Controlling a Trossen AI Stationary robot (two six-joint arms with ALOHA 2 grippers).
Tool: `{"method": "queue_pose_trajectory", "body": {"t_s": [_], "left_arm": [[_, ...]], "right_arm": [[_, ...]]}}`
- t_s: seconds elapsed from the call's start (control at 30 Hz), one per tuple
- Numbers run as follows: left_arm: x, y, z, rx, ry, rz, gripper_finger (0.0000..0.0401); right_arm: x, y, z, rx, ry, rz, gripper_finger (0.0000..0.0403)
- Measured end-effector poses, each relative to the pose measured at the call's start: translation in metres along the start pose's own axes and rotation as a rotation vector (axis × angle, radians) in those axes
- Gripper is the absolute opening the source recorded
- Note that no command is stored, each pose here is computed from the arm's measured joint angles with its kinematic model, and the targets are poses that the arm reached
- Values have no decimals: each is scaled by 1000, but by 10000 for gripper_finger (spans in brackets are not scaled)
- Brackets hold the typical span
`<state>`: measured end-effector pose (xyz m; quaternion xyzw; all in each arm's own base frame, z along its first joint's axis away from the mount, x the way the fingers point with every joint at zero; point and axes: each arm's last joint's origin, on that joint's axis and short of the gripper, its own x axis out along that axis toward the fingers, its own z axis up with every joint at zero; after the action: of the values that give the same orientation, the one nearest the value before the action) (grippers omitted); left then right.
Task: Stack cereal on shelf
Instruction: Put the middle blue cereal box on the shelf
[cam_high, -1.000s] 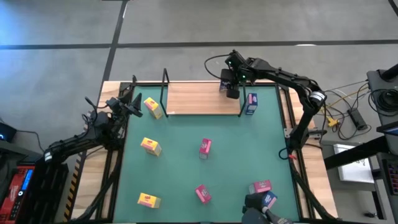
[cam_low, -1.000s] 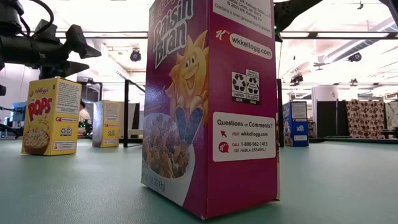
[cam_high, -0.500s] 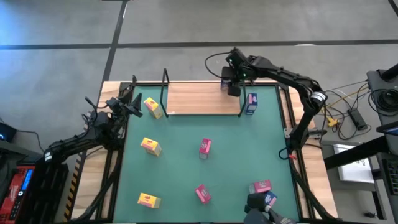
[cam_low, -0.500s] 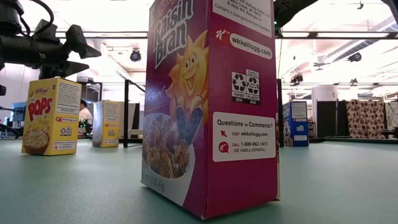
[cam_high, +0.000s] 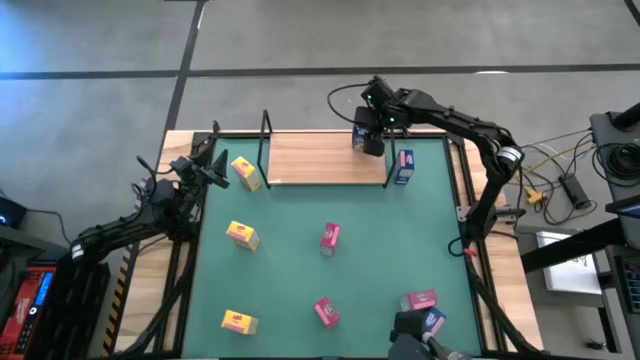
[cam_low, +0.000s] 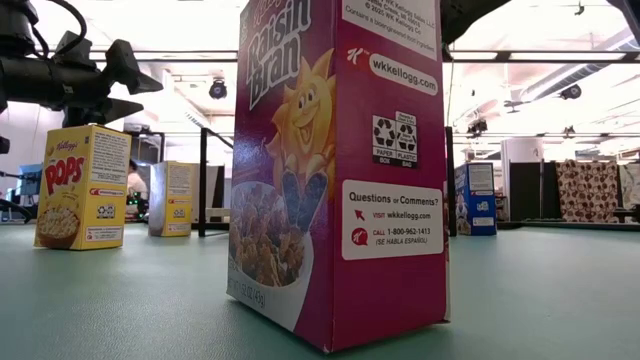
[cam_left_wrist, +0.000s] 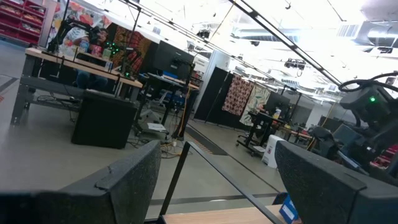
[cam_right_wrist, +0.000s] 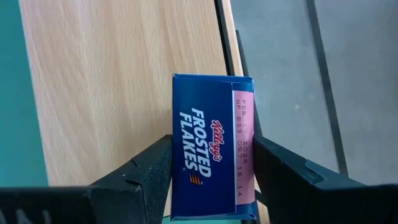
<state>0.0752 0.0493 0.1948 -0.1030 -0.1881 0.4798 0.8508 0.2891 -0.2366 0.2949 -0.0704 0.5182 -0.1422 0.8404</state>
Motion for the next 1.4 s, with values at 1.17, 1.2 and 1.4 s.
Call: {"method": "queue_pose_trajectory", "body": {"t_s": [1.17, 1.2, 1.4], "left_arm": [[0, 0, 0, 0, 0, 0, 299], [0, 0, 0, 0, 0, 0, 299], [0, 0, 0, 0, 0, 0, 299]], "right_arm": [[-3, 1, -3, -2, 53, 7, 199], [-3, 1, -3, -2, 53, 9, 199], [-3, -3, -5, -13, 56, 3, 199]]}}
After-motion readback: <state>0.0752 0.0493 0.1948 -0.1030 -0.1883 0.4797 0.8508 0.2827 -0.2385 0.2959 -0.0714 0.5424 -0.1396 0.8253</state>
